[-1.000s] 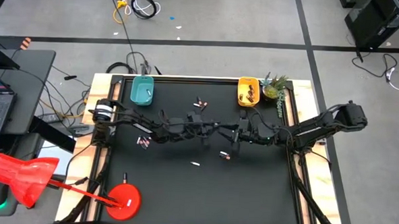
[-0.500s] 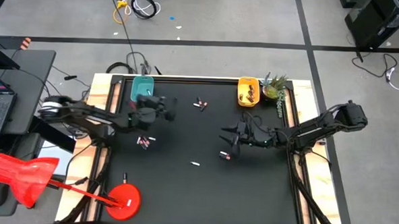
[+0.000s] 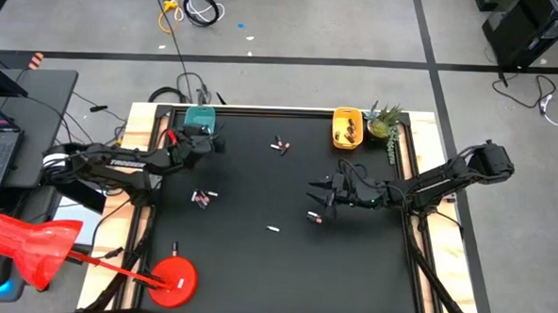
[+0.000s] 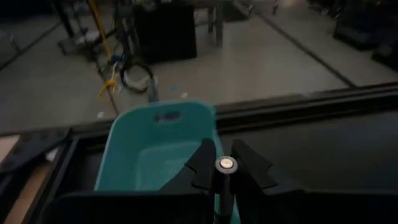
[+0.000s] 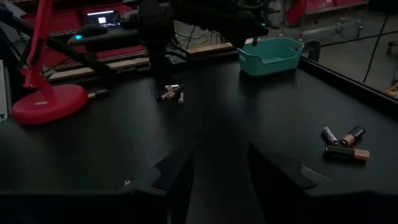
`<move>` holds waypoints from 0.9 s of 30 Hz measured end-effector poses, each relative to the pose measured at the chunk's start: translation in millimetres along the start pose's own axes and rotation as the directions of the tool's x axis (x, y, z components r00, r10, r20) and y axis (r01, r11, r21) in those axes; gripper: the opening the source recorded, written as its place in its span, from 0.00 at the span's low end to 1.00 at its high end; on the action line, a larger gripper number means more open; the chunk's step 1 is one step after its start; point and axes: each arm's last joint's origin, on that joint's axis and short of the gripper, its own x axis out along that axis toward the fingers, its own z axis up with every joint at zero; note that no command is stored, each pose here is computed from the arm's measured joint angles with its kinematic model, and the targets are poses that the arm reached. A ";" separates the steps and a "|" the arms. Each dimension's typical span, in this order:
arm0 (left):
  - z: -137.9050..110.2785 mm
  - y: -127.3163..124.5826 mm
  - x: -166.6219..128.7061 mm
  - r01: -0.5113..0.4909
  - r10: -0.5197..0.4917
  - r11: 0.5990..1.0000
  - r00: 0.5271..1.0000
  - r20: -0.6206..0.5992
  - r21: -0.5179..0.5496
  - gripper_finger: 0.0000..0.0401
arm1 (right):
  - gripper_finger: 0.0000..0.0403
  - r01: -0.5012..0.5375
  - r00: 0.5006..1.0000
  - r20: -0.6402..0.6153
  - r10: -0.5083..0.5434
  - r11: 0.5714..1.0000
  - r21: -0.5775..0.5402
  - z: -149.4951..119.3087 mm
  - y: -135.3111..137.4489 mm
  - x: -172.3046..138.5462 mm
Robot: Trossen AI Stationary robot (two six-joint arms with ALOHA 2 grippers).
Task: Sort batteries
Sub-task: Put the silver battery into the blue bin
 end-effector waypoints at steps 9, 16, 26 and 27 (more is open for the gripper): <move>-5.3 13.1 11.4 -0.029 0.029 1.000 0.993 -0.110 -0.006 0.10 | 0.40 -0.019 1.000 -0.004 0.019 1.000 -0.007 -1.1 4.3 -1.6; -5.8 12.8 12.5 0.011 -0.013 1.000 0.990 -0.141 -0.013 0.11 | 0.40 -0.018 1.000 -0.011 0.017 1.000 -0.010 -1.8 4.1 -1.6; -6.5 11.9 12.3 0.056 -0.041 0.995 0.986 -0.159 0.089 0.32 | 0.39 0.019 1.000 -0.025 -0.019 1.000 0.012 -4.0 3.0 -1.7; -6.5 11.8 12.2 0.058 -0.042 0.993 0.986 -0.158 0.103 0.35 | 0.39 0.019 0.999 -0.042 -0.018 1.000 0.019 -5.7 3.1 -1.9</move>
